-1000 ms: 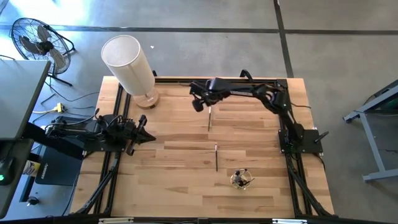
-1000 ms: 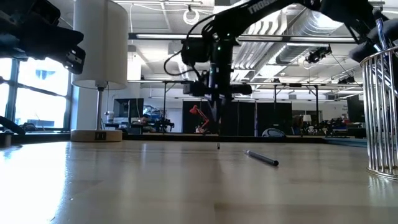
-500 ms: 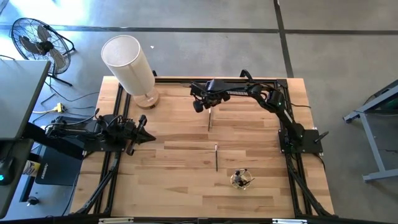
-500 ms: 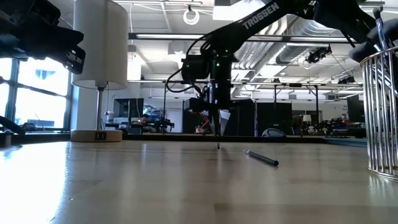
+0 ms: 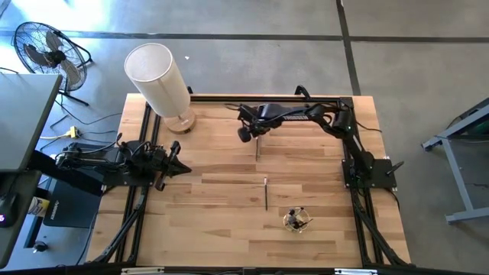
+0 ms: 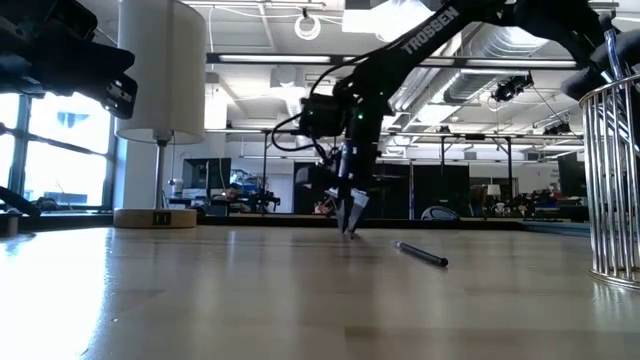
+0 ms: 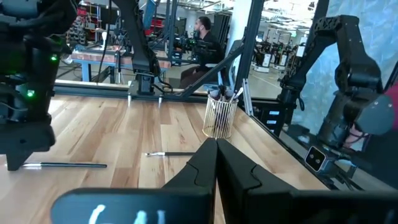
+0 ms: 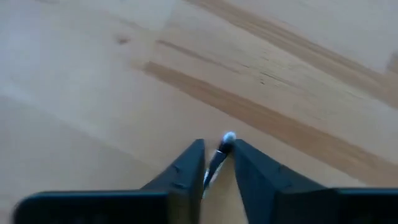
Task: Pick & Place Makeup Brushes
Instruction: Put the eyeshadow brush into the makeup holder
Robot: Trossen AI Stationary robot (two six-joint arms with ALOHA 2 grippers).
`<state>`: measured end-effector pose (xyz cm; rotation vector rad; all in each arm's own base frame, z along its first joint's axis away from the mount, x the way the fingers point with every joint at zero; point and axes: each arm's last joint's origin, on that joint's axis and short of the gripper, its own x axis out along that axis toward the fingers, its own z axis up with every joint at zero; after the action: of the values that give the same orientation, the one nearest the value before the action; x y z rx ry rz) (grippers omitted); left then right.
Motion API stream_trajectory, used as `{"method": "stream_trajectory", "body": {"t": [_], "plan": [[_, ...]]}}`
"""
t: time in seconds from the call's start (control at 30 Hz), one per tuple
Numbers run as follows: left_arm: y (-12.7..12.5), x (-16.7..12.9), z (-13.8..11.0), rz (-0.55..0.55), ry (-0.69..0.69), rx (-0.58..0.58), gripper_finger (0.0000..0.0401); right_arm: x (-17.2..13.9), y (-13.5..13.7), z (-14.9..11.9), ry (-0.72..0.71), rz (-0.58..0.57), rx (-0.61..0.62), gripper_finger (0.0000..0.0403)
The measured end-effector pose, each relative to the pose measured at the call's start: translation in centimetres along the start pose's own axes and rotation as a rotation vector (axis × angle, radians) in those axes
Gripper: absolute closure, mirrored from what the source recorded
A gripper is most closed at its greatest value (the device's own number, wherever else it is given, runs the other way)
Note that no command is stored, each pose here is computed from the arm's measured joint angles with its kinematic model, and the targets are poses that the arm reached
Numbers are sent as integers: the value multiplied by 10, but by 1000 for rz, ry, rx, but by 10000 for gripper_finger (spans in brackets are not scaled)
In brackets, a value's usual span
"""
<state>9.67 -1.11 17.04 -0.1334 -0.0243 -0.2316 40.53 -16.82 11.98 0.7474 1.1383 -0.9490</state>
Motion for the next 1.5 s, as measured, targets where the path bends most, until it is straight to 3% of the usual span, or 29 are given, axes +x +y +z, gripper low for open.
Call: {"method": "stream_trajectory", "body": {"t": [0.13, 0.33, 0.43, 0.6, 0.8, 1.0, 1.1, 1.23, 1.5], "plan": [[0, 0, 0, 0, 0, 0, 400, 9, 3, -10, 24, 99, -194, 390], [0, 0, 0, 0, 0, 0, 400, 5, 23, -35, 21, 131, -606, 397], [0, 0, 0, 0, 0, 0, 400, -2, 35, -48, -1, 99, -621, 397], [0, 0, 0, -1, 0, 0, 400, -29, 52, -60, -29, 158, -559, 400], [0, 0, 0, -1, 0, 0, 400, -85, 65, -78, -94, 274, -602, 403], [0, 0, 0, -1, 0, 0, 400, -135, 74, -102, -243, 267, -644, 403], [0, 0, 0, -1, 0, 0, 400, -168, 75, -116, -325, 302, -670, 402], [0, 0, 0, -1, 0, 0, 400, -199, 72, -137, -424, 264, -748, 402], [0, 0, 0, -1, 0, 0, 400, -255, 47, -181, -488, 210, -848, 402]]}}
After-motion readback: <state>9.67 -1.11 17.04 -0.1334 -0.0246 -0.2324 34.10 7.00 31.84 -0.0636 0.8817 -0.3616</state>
